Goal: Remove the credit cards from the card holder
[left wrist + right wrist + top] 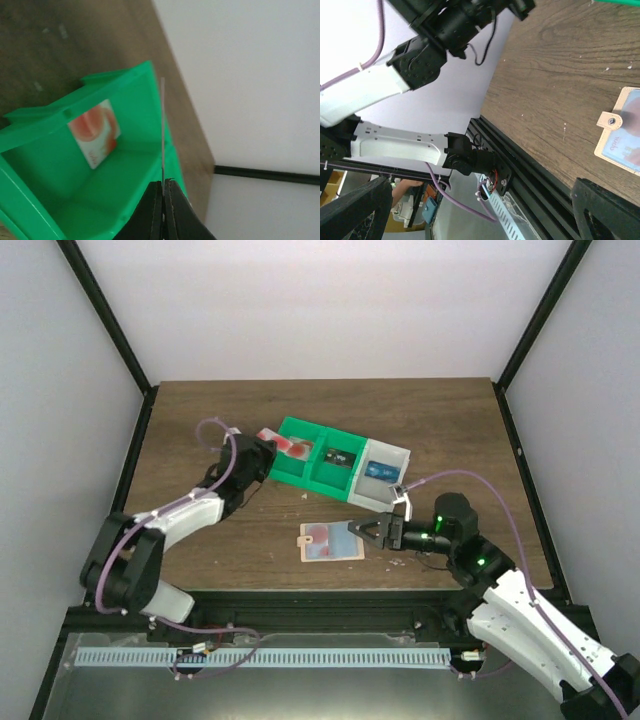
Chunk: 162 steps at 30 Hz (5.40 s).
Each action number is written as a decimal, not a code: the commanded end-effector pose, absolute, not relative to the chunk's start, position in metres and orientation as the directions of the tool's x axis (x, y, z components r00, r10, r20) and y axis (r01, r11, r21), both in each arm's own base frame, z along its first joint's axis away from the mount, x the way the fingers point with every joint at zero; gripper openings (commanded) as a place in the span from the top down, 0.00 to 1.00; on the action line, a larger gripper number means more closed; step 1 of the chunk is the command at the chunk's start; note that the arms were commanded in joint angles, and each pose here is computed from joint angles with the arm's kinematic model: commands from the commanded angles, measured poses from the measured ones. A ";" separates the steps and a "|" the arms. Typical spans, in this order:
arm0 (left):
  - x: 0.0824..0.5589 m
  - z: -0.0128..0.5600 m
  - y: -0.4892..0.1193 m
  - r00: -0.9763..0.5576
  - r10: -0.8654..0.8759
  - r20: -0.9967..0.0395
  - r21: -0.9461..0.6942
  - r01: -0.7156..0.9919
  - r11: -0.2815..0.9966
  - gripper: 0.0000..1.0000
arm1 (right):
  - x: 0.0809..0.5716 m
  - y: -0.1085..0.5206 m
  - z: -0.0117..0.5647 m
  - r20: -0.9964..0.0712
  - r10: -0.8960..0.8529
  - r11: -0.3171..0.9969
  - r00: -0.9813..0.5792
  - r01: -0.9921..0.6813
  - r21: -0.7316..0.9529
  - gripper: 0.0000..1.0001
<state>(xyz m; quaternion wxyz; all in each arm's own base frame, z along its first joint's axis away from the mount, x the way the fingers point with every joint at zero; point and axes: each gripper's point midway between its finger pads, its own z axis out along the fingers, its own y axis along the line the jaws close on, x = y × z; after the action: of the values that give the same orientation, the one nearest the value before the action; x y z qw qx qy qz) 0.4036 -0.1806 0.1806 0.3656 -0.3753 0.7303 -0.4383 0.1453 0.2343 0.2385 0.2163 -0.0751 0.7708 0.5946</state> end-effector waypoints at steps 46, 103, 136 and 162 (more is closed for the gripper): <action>0.465 0.073 -0.232 -0.371 -0.923 -0.104 -0.796 -0.525 0.301 1.00 | 0.187 0.241 0.262 -0.495 0.113 0.467 -0.862 -0.393 0.792 0.00; 0.469 0.041 -0.235 -0.524 -0.812 -0.258 -0.514 -0.637 0.575 0.31 | 0.173 0.232 0.266 -0.491 0.138 0.447 -0.860 -0.389 0.806 0.00; 0.453 0.124 -0.242 -0.575 -0.708 -0.410 -0.719 -0.274 0.638 0.34 | 0.170 0.226 0.206 -0.422 0.096 0.526 -0.902 -0.314 0.790 0.00; 0.249 0.118 -0.257 -0.837 -0.201 -0.510 -0.734 0.302 0.608 0.77 | 0.178 0.241 0.111 -0.300 0.097 0.544 -0.949 -0.202 0.814 0.51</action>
<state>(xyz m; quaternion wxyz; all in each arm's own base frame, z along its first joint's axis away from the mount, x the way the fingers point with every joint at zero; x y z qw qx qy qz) 0.2649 -0.2395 0.1066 0.2768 -0.0121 0.8689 -0.4101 0.1719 0.2345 0.1114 0.1424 -0.0224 0.8692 0.4731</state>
